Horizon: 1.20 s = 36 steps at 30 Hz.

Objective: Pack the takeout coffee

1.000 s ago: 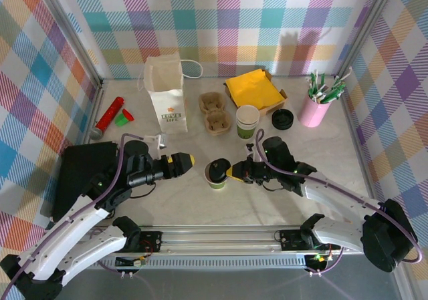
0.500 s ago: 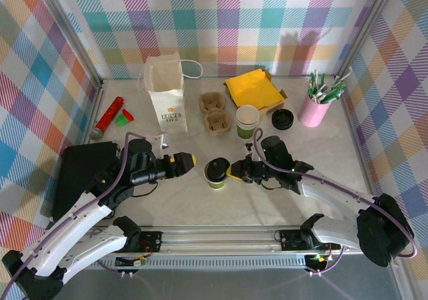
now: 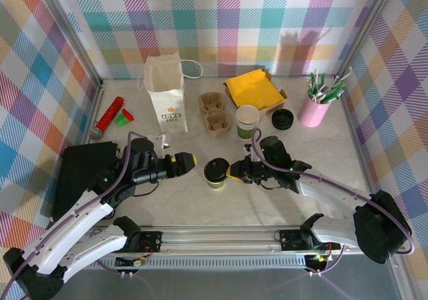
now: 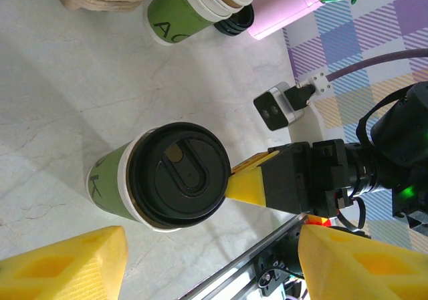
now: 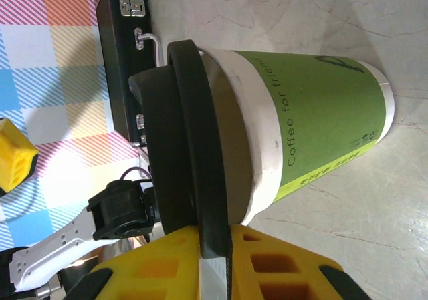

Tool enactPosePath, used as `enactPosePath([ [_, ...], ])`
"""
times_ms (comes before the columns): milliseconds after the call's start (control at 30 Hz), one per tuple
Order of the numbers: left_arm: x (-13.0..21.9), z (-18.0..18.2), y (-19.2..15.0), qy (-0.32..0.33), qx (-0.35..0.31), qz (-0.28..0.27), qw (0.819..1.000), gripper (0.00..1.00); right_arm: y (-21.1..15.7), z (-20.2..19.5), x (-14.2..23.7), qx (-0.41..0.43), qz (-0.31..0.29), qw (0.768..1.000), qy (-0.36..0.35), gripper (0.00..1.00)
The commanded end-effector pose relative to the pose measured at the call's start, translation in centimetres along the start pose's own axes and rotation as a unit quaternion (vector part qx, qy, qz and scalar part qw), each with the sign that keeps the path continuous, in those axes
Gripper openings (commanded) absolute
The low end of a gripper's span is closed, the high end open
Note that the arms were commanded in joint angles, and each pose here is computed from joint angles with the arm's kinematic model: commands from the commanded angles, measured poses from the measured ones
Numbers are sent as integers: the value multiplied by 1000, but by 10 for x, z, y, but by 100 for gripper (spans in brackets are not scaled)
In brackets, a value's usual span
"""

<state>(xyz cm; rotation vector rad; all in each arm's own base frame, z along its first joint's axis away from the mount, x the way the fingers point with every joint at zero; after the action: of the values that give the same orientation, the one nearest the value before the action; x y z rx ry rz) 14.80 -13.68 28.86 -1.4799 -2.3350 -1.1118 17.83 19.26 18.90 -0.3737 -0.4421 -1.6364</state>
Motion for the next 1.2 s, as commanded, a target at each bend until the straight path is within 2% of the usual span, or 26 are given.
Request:
enactPosePath([
  [0,0,-4,2,-17,-1,-6,1000,68,-1,-7,-1,-4,7,1000,-9,18],
  [667,-2,1,-1,-9,1,-4,1000,68,2,-2,-3,-3,13,1000,2,22],
  [1167,-3,2,-1,-5,3,-2,1000,68,4,1,-3,2,11,1000,-4,29],
])
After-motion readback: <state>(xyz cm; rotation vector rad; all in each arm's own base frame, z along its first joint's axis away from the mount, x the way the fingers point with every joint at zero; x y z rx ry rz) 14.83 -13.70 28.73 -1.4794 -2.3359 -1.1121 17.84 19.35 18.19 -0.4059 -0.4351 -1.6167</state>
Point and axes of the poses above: each hand's point on the last joint's axis, 136 mm out from that joint toward the fingers, its own x axis back along the fingers, its own z axis along the line the jaws close on, y = z × x, the point moved 10 cm from there along x, back along the fingers, and after that the axes turned 1 degree about -x, right-handed, at the moved point
